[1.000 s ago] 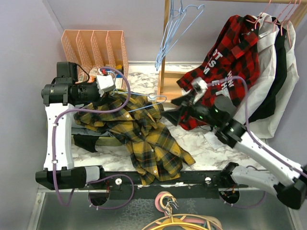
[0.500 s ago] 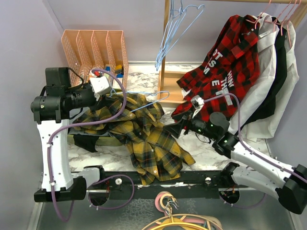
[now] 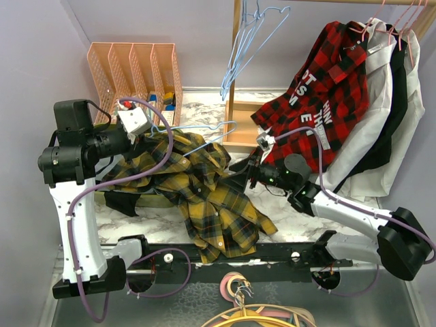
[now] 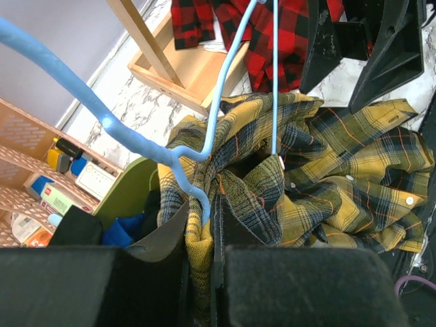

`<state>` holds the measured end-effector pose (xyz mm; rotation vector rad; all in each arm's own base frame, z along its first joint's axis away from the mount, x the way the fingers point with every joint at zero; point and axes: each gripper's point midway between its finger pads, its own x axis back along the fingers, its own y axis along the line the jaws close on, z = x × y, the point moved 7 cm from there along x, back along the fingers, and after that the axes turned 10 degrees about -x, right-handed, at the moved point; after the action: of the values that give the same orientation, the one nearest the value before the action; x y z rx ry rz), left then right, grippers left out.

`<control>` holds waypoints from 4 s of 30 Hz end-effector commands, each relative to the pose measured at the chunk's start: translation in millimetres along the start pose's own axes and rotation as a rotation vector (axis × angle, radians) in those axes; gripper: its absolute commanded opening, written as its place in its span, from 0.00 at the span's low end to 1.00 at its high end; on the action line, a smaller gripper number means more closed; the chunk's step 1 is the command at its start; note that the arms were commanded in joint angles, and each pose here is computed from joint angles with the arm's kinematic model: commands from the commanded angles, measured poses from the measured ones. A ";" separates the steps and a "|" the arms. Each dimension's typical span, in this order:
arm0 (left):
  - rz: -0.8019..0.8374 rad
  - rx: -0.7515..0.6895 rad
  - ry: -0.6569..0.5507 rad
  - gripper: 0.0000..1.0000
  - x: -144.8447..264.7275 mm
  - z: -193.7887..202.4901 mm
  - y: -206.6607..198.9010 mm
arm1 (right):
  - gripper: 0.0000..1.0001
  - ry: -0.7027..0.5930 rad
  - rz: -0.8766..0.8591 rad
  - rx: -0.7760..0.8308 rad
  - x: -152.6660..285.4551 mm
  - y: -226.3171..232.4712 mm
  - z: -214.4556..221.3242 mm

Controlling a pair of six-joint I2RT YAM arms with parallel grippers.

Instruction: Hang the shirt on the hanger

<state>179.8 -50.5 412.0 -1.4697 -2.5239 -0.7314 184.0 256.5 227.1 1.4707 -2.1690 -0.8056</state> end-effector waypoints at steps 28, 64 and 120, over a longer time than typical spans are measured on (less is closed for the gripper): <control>-0.066 -0.158 0.090 0.00 20.7 -12.2 12.3 | 0.01 -0.196 0.342 0.059 -24.0 -31.6 -89.8; -0.256 -0.266 0.478 0.00 32.2 32.7 50.3 | 0.01 -0.155 0.249 0.058 5.3 64.7 -212.2; 0.120 -0.112 -0.022 0.00 -9.5 15.6 -1.1 | 0.99 0.228 -0.693 0.828 15.7 176.7 -71.9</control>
<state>196.6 -45.7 395.5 -1.5311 -2.4698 -0.7359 98.3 287.9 386.9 2.5651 -1.8348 -0.1579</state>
